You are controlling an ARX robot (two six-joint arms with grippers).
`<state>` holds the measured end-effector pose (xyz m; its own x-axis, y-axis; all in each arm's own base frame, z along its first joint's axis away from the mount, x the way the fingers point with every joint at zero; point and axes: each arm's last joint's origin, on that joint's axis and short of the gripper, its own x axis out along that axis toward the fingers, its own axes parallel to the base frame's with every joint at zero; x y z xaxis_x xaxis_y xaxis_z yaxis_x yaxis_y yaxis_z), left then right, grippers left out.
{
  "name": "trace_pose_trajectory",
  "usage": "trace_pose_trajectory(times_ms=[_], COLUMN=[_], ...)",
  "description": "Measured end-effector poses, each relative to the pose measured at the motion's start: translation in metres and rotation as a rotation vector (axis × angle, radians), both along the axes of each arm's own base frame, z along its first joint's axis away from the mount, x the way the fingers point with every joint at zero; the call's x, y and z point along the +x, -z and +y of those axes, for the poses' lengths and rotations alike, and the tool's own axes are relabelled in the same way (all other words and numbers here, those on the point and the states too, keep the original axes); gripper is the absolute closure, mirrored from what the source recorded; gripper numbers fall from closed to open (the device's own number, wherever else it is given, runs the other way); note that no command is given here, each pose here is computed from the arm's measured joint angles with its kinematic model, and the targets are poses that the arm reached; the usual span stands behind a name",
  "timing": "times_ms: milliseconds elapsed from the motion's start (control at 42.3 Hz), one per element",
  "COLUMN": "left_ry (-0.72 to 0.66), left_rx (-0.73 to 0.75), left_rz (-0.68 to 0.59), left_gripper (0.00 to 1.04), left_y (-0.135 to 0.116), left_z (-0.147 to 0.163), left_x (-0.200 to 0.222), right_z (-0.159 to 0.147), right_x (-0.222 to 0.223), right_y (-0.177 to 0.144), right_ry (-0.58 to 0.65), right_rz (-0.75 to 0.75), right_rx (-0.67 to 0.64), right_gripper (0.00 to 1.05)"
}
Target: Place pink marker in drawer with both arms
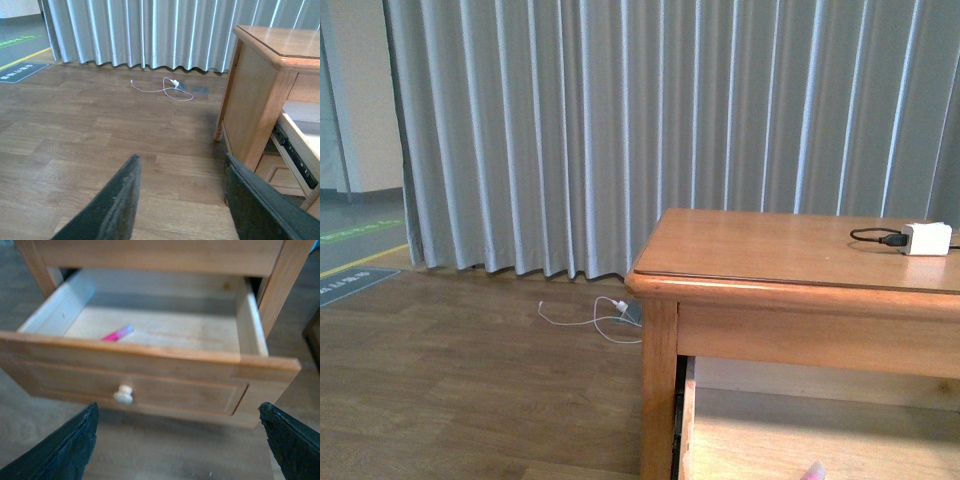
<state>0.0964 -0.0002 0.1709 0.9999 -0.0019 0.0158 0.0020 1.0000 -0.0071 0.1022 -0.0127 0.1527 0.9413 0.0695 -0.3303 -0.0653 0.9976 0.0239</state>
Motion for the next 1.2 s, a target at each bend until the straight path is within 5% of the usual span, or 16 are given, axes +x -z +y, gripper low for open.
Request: trace_pose_trajectory(times_ms=[236,638,1205], left_ry=[0.000,0.000,0.000], left_rx=[0.000,0.002,0.002], left_rz=[0.000,0.000,0.000], left_gripper=[0.05,0.06,0.06], left_y=[0.000,0.000,0.000], left_z=[0.000,0.000,0.000], left_x=[0.000,0.000,0.000], right_z=[0.003,0.008,0.011], right_x=[0.035,0.118,0.205], right_y=[0.015,0.044,0.064], right_ry=[-0.091,0.018,0.178], right_rz=[0.271,0.329,0.132], right_rx=[0.021,-0.063,-0.033], right_gripper=[0.09,0.09,0.09])
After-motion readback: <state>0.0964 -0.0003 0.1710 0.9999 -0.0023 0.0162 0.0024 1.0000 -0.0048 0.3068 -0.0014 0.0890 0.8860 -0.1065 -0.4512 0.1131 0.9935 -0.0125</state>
